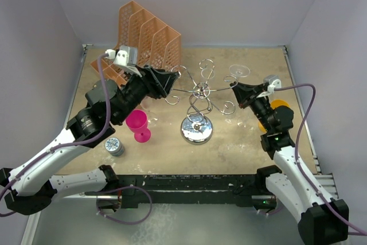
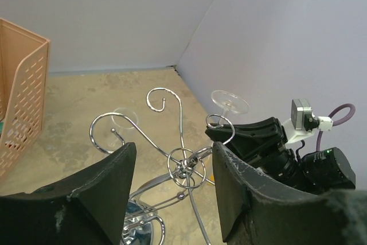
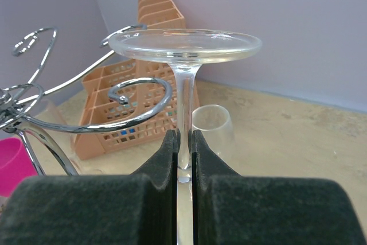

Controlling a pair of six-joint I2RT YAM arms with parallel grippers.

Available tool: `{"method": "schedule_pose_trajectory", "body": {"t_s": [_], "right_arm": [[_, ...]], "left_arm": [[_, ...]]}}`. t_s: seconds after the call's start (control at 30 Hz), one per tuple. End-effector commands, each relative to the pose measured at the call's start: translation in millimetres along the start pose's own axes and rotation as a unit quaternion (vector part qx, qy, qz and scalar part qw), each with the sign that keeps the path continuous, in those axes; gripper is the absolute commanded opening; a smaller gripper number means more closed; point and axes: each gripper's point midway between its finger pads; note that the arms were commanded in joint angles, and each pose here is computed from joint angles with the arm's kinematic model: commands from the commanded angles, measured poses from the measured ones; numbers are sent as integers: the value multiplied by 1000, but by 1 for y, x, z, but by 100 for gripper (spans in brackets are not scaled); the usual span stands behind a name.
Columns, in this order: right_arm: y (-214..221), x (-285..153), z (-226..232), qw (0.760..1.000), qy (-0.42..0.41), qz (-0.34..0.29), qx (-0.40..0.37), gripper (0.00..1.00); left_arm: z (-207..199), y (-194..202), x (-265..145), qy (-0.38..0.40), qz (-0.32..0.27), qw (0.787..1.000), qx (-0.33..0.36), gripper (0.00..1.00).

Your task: Place the wine glass upside down on the wine glass rack

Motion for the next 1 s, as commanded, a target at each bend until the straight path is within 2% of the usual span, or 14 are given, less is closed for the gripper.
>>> {"method": "schedule_pose_trajectory", "body": {"t_s": [0.0, 0.3, 0.73, 0.97], "right_arm": [[-39, 4, 21, 995, -52, -85, 9, 0], [-30, 19, 27, 994, -85, -63, 10, 0], [-8, 28, 53, 983, -185, -8, 15, 0], [-9, 21, 60, 980, -200, -13, 17, 0]], "left_arm": [[3, -14, -6, -11, -21, 1000, 10, 53], [6, -14, -9, -14, -19, 1000, 12, 53], [7, -15, -10, -17, -18, 1000, 18, 53], [8, -12, -9, -20, -14, 999, 20, 53]]}}
Point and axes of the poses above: each gripper's point midway between its finger pads, its own x axis out along the fingers, its own z axis along the line the jaws close on, y = z × x
